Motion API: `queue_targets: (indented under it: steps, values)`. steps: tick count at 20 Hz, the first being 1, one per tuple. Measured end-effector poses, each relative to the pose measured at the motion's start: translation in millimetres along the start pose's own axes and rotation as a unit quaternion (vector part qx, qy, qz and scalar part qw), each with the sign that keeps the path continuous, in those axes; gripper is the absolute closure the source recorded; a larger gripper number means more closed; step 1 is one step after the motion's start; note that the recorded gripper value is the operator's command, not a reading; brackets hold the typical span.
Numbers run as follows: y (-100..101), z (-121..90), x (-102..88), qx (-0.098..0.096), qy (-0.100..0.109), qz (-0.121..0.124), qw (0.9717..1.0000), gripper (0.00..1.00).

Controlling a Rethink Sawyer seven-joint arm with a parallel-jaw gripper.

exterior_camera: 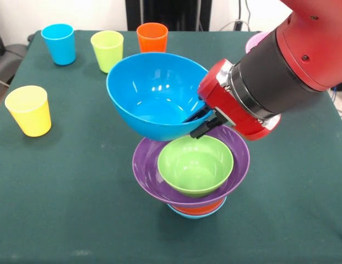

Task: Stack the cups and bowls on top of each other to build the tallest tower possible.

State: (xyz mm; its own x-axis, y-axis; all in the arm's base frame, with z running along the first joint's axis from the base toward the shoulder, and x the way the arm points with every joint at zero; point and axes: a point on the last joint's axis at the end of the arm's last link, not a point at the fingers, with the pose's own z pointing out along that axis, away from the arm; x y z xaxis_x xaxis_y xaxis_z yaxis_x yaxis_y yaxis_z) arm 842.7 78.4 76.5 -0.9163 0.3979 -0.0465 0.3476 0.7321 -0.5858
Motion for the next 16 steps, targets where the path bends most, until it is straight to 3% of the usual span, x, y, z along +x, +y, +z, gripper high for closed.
queue_targets:
  steps: [16]
  values:
    - [17, -22, 7.0, -0.008, -0.021, -0.004, 0.9997, 1.00]
